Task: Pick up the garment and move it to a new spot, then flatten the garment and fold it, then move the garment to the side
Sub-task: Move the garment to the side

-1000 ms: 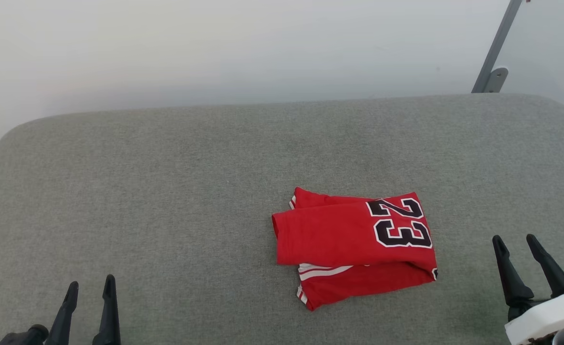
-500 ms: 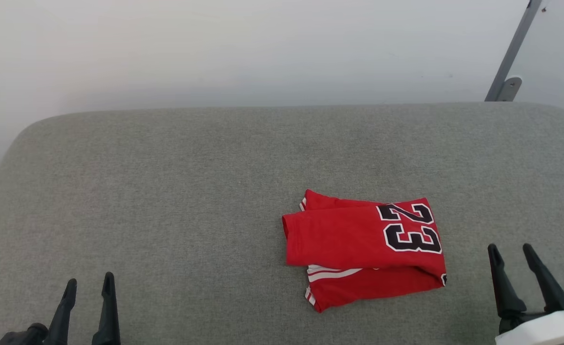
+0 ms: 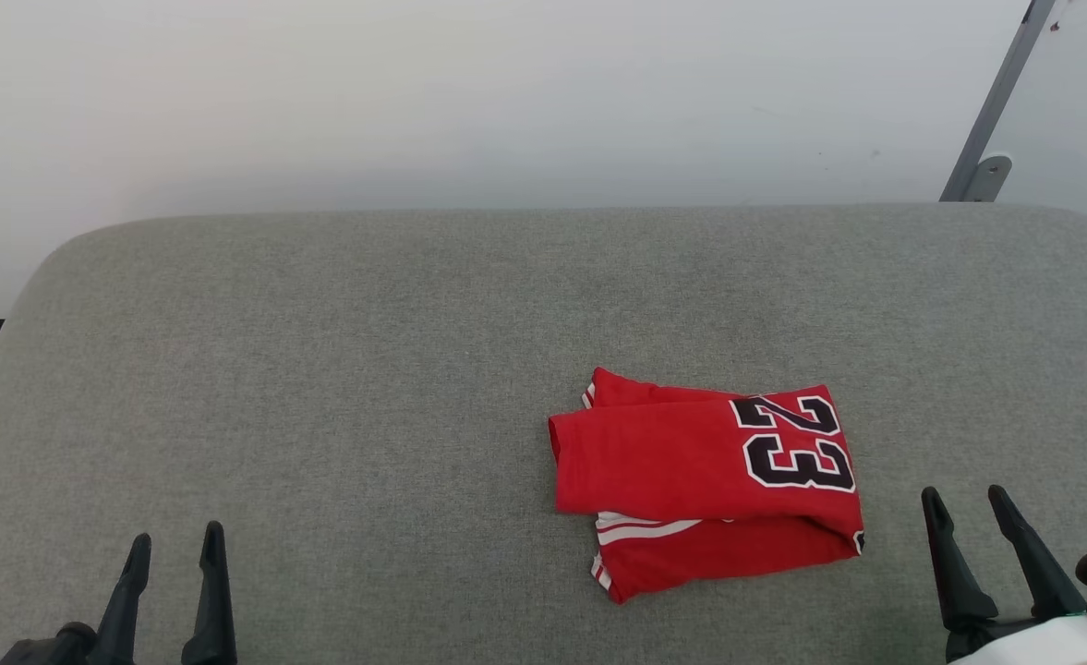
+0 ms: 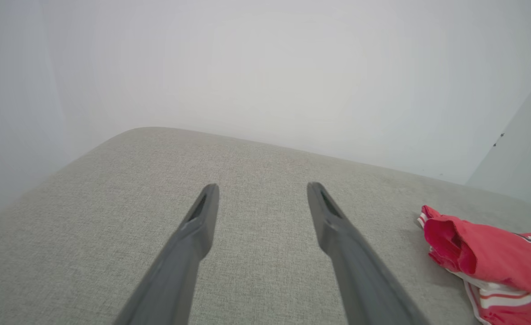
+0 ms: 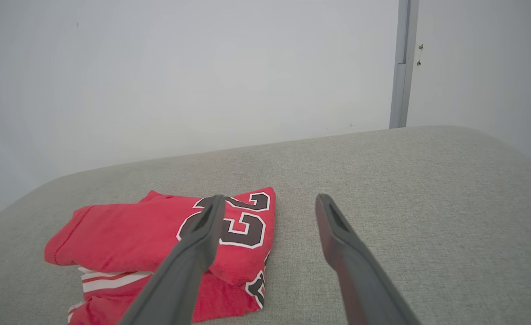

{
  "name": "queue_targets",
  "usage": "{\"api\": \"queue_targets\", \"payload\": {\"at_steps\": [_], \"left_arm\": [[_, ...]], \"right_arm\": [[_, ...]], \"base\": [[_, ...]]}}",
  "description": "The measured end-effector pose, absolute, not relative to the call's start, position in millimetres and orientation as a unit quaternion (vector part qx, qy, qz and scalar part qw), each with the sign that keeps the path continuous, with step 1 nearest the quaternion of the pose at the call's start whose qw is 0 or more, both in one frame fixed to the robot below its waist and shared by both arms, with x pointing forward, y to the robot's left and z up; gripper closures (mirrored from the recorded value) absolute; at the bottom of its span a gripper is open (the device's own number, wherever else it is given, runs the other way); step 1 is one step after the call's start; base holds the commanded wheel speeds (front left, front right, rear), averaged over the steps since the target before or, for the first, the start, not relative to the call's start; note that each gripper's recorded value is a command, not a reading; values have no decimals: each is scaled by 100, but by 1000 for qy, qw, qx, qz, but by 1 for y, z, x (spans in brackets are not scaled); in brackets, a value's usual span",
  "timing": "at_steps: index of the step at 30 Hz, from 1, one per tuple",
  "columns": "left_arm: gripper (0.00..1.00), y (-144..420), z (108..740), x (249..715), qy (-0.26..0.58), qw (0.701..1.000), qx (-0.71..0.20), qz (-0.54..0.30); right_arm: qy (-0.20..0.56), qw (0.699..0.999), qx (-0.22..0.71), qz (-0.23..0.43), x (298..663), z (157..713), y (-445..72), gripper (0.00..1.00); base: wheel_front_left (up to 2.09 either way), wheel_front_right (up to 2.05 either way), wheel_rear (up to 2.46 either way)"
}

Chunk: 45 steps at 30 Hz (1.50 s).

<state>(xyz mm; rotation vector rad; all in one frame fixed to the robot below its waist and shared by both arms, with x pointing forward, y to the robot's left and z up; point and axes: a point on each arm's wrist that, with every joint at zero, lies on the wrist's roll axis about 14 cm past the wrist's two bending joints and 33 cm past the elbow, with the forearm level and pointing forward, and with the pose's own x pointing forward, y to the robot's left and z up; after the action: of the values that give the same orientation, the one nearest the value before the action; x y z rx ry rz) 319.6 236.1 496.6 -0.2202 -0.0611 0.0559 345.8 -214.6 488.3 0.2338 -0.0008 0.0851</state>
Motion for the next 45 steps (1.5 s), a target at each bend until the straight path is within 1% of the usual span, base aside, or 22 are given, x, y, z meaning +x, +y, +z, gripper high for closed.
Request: {"api": "queue_targets", "payload": {"at_steps": [19, 22, 27, 30, 31, 36, 41, 45], "left_arm": [[0, 235, 502, 318, -40, 992, -115, 31], [0, 234, 502, 319, -41, 992, -116, 30], [0, 233, 502, 319, -40, 992, -115, 27], [0, 232, 500, 320, -36, 992, -114, 26], [0, 232, 498, 321, -31, 993, -113, 25], [0, 230, 493, 329, -21, 993, -112, 23], [0, 229, 487, 338, -12, 993, -112, 21], [0, 230, 482, 342, -3, 993, -111, 24]], "right_arm": [[3, 992, 119, 49, 347, 487, -209, 0], [12, 991, 125, 49, 348, 481, -209, 0], [42, 990, 116, 74, 360, 476, -204, 0], [72, 987, 109, 97, 372, 476, -199, 0], [103, 983, 105, 111, 380, 472, -198, 0], [179, 970, 77, 142, 402, 465, -196, 0], [266, 948, 48, 166, 419, 450, -194, 0], [340, 921, 35, 188, 425, 432, -185, 0]], "base": [[0, 0, 0], [0, 0, 0], [0, 0, 0], [0, 0, 0], [0, 0, 0], [0, 0, 0], [0, 0, 0], [0, 0, 0]]}}
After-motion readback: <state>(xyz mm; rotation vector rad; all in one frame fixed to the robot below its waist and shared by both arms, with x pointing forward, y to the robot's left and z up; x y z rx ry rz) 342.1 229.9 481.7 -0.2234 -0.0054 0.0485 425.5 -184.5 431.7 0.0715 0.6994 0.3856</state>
